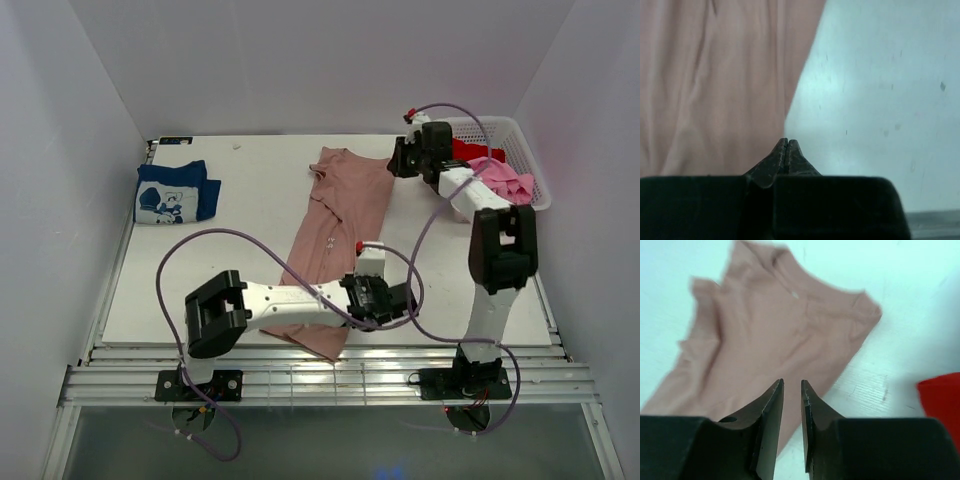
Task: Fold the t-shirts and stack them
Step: Fold the tshirt
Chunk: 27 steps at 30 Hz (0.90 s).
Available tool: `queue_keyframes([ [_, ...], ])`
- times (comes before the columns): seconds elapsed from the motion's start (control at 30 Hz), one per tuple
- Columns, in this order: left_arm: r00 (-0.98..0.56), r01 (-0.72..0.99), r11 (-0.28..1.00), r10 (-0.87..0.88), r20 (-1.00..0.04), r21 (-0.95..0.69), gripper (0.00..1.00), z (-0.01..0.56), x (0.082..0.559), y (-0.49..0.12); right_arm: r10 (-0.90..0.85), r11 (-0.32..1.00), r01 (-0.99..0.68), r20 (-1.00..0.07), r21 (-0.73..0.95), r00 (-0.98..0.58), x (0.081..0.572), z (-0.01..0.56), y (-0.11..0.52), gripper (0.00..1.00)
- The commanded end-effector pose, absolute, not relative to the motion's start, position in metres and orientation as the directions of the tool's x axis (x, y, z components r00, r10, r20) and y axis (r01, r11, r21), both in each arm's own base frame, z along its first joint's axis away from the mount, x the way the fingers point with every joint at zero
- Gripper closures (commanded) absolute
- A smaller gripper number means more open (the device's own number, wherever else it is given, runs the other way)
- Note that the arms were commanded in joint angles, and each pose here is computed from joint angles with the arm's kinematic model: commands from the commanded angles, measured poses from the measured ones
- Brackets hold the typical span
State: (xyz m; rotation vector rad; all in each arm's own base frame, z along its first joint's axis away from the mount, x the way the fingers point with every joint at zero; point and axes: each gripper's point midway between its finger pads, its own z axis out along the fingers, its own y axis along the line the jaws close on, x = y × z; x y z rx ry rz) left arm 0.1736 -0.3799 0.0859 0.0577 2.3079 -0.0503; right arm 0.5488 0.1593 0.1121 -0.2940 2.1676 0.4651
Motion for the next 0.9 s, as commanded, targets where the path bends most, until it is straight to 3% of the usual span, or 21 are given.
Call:
queue_keyframes([
  [0.0, -0.495, 0.083, 0.996, 0.016, -0.869, -0.029, 1.00, 0.169, 0.254, -0.365, 0.029, 0.913, -0.383, -0.959, 0.140, -0.282, 0.527, 0.252, 0.150, 0.73],
  [0.03, -0.465, 0.064, 0.996, -0.031, -0.885, -0.068, 1.00, 0.195, 0.287, -0.344, 0.044, 0.915, -0.380, -0.972, 0.132, -0.232, 0.508, 0.282, 0.146, 0.72],
  [0.07, -0.437, 0.156, 0.967, -0.115, -0.892, -0.201, 0.99, 0.217, 0.305, -0.363, 0.049, 0.913, -0.383, -0.970, 0.141, -0.240, 0.494, 0.282, 0.148, 0.72],
  [0.1, -0.418, 0.223, 0.965, -0.033, -0.908, -0.138, 0.97, 0.208, 0.318, -0.347, 0.065, 0.909, -0.383, -0.965, 0.163, -0.255, 0.482, 0.281, 0.148, 0.72],
  [0.13, -0.379, 0.215, 0.956, -0.106, -0.920, -0.198, 0.96, 0.231, 0.347, -0.320, 0.075, 0.906, -0.383, -0.960, 0.179, -0.272, 0.460, 0.279, 0.148, 0.72],
  [0.17, -0.347, 0.317, 0.908, -0.157, -0.925, -0.273, 0.95, 0.249, 0.357, -0.331, 0.076, 0.899, -0.394, -0.953, 0.194, -0.295, 0.447, 0.274, 0.155, 0.73],
  [0.2, -0.308, 0.346, 0.907, -0.131, -0.942, -0.239, 0.95, 0.253, 0.372, -0.321, 0.072, 0.898, -0.389, -0.940, 0.207, -0.334, 0.434, 0.263, 0.159, 0.76],
  [0.23, -0.301, 0.329, 0.918, -0.119, -0.946, -0.220, 0.96, 0.246, 0.397, -0.306, 0.057, 0.901, -0.383, -0.931, 0.203, -0.359, 0.416, 0.251, 0.161, 0.88],
  [0.27, -0.311, 0.379, 0.900, -0.094, -0.946, -0.215, 0.98, 0.243, 0.405, -0.311, 0.029, 0.911, -0.373, -0.928, 0.177, -0.371, 0.403, 0.241, 0.174, 0.92],
  [0.33, -0.310, 0.406, 0.894, -0.063, -0.949, -0.192, 1.00, 0.248, 0.433, -0.311, -0.016, 0.917, -0.372, -0.918, 0.145, -0.397, 0.376, 0.216, 0.187, 0.92],
  [0.57, -0.340, 0.562, 0.800, -0.006, -0.940, -0.209, 1.00, 0.198, 0.472, -0.357, -0.069, 0.903, -0.388, -0.829, 0.184, -0.555, 0.288, 0.136, 0.229, 0.92],
  [0.87, -0.374, 0.658, 0.692, -0.039, -0.927, -0.295, 1.00, 0.165, 0.501, -0.385, -0.084, 0.929, -0.332, -0.779, 0.164, -0.621, 0.233, 0.102, 0.219, 0.92],
])
